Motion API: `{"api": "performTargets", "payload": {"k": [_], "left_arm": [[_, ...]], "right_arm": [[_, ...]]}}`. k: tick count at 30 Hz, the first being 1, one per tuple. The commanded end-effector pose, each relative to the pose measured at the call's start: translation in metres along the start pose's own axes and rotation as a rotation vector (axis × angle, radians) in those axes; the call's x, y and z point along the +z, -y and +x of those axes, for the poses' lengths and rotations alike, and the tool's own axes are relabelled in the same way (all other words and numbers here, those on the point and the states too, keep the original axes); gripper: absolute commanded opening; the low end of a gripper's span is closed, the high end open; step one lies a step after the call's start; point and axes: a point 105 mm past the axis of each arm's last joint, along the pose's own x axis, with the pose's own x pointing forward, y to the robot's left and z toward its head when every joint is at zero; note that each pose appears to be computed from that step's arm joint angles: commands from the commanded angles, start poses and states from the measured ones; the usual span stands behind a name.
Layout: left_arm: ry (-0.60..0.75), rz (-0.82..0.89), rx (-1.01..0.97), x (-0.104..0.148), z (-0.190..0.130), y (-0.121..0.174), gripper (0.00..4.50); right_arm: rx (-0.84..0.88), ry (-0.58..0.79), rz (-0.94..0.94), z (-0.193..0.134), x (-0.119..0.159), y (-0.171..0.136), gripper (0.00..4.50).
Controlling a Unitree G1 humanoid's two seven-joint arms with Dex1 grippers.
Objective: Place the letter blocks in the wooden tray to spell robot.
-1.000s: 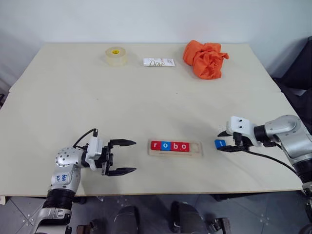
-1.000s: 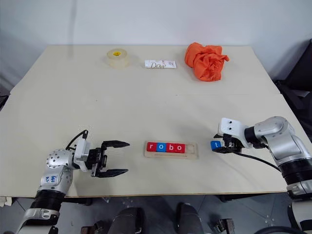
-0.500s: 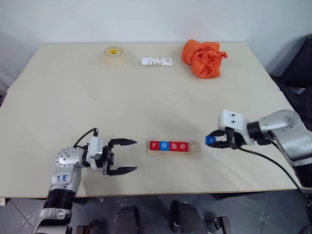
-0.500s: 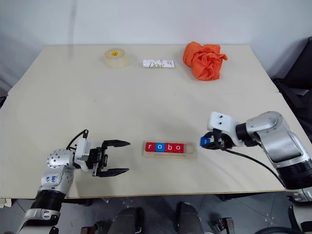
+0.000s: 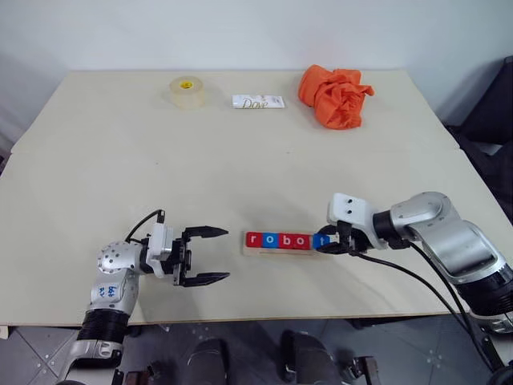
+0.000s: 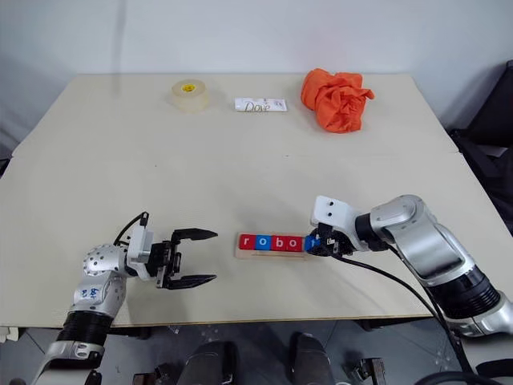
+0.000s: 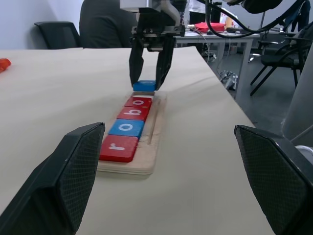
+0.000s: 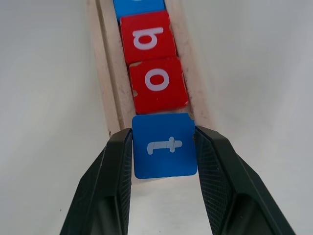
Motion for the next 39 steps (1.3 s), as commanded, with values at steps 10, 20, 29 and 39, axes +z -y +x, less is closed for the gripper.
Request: {"api": "performTargets", "payload": {"k": [10,20,29,39], "left_arm": [[0.007,0.028,0.022,0.005,-0.001,0.001,4.5],[0.007,0.033,0.028,0.005,0.0,-0.003,4.5],[-0.039,0.039,0.11,0.002,0.0,-0.015,4.5],[-0.069,-0.009,0.295,0.021,-0.01,-0.039,4.5]], "right_arm": [[-0.004,0.004,-0.066,0.005,0.011,0.006,1.46],[-0.015,0.04,-0.069,-0.003,0.023,0.006,3.51],[-0.056,0.176,-0.072,-0.033,0.03,0.002,4.48],[-0.027,0.366,-0.034,-0.078,-0.041,-0.003,4.48]]}}
